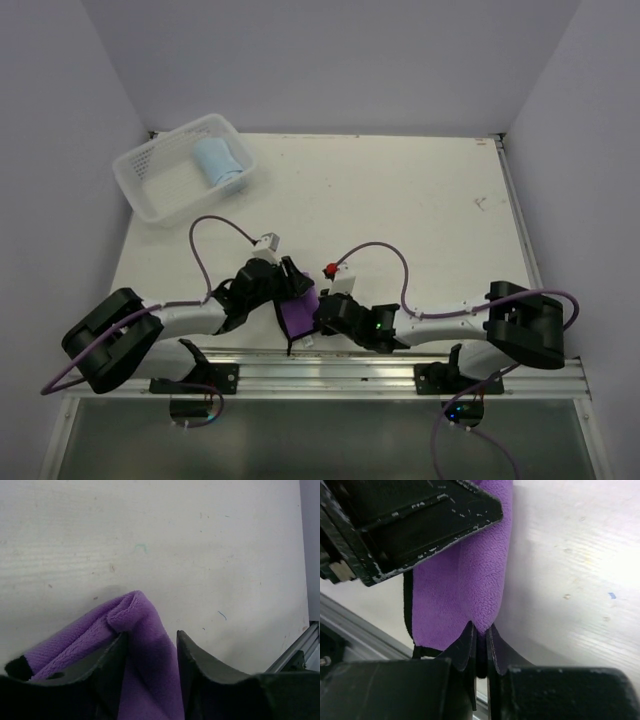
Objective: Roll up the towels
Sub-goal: Roll the towel
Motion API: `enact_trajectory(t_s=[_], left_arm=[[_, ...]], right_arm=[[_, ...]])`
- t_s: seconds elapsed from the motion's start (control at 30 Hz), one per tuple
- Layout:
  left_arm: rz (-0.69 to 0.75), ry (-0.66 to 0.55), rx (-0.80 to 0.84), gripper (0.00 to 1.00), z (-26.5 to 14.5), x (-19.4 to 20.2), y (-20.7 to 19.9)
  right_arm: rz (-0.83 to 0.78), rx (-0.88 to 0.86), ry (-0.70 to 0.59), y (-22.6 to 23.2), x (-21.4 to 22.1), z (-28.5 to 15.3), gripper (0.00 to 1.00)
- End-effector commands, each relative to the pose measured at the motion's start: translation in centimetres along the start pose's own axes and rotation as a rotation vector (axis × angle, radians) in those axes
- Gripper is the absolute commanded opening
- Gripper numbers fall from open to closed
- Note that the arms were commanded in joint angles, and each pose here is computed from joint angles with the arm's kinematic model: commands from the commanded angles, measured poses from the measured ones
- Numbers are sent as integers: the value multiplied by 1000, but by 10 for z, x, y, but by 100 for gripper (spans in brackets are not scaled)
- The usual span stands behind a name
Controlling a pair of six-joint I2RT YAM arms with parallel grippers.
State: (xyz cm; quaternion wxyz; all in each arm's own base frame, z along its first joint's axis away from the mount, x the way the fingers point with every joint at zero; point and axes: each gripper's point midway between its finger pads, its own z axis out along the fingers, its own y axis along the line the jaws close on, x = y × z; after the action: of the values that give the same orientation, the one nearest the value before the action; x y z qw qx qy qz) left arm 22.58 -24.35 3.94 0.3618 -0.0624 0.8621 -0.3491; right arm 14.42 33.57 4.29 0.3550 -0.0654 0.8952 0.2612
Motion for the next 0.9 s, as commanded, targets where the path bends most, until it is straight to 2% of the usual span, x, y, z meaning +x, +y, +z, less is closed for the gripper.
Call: enact_trajectory(t_s=[0.0, 0.07, 0.23, 0.4, 0.5, 0.7, 0.87], left_arm=[[45, 7, 36, 53, 3, -20, -26], [64, 4, 48, 61, 0, -29, -37], [104, 49, 69, 68, -3, -38, -57], [123, 205, 48, 69, 5, -21, -61], [100, 259, 63, 69, 6, -11, -63], [60, 291, 91, 69, 4, -1, -65], [71, 271, 76, 69, -2, -8, -66]], right_arm=[[-197, 171, -26, -33, -14, -16, 0], [-249, 208, -20, -38, -16, -20, 0], [-407, 277, -32, -45, -18, -25, 0], [-523, 348, -60, -45, -20, -27, 0], [-596, 388, -108, -38, -22, -30, 0], [-755, 468, -162, -27, -12, -31, 0], [-877, 506, -175, -11, -3, -31, 0]])
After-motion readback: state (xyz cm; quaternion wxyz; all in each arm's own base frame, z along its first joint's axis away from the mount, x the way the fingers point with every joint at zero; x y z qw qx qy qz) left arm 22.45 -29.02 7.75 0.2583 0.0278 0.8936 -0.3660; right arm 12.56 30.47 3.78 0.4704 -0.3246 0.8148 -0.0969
